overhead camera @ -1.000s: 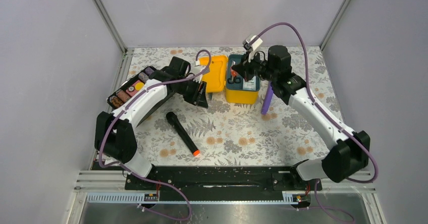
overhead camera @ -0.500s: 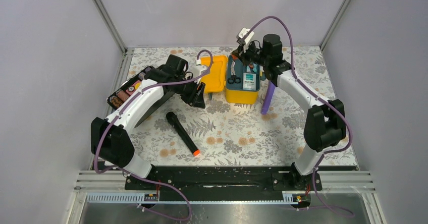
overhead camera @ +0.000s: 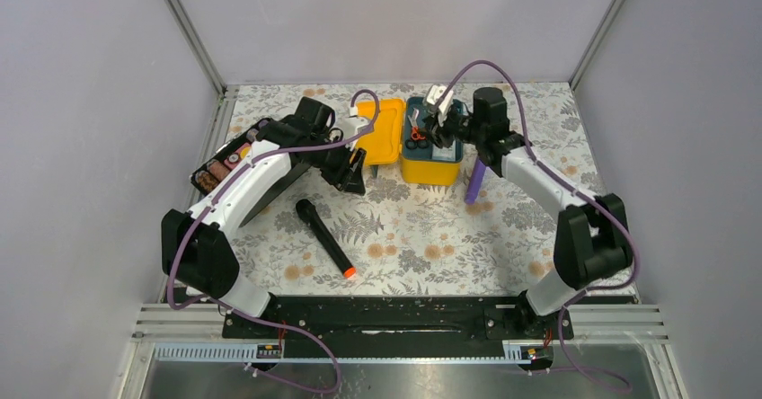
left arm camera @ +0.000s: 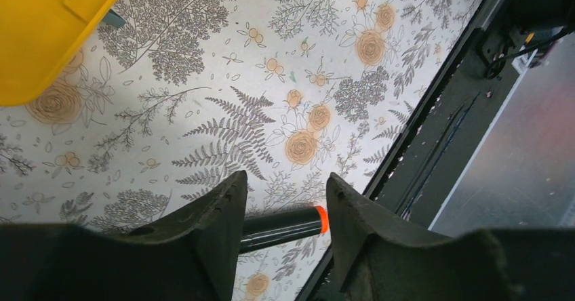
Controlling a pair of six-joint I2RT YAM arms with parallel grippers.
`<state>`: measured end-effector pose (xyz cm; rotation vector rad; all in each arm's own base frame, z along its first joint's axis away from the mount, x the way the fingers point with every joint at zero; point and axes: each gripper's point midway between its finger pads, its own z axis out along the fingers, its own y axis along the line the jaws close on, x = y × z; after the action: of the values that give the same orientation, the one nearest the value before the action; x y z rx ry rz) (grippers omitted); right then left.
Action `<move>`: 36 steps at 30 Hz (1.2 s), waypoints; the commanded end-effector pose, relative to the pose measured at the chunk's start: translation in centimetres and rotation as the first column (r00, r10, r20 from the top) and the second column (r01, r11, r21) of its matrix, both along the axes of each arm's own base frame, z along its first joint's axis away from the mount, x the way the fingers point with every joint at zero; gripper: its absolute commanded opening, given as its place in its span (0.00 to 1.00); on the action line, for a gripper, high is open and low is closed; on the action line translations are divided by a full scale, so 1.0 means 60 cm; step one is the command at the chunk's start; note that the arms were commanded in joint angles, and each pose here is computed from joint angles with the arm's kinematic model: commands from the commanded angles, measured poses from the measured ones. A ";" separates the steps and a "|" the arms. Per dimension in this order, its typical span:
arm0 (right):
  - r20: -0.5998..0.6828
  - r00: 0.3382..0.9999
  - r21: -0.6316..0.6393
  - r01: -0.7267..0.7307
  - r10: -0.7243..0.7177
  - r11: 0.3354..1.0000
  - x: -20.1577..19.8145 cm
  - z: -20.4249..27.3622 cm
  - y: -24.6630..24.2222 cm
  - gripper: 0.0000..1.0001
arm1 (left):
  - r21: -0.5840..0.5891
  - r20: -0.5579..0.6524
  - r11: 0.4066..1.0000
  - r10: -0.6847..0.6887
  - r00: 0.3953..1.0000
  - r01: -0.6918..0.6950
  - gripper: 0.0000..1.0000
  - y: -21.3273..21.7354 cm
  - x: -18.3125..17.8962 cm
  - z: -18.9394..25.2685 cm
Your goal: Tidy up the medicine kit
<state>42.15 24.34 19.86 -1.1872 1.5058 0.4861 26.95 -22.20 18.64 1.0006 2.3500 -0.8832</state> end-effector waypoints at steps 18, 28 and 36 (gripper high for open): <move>-0.167 0.956 -0.334 -0.286 0.242 0.898 -0.081 -0.034 -0.045 0.62 | -0.387 0.409 0.922 0.168 0.897 0.004 0.99 -0.049 0.053 0.287; -0.189 0.937 -0.438 -0.350 0.296 0.828 -0.063 -0.080 -0.059 0.62 | -0.390 0.348 0.920 0.178 0.920 -0.030 0.99 -0.050 0.042 0.271; -0.210 0.925 -0.457 -0.380 0.317 0.804 -0.054 -0.105 -0.053 0.59 | -0.366 0.349 0.930 0.156 0.924 -0.018 0.99 -0.047 0.020 0.253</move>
<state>38.29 20.82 13.22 -1.8483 1.6105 0.4580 28.69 -25.10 32.99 0.7999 1.8631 -0.9573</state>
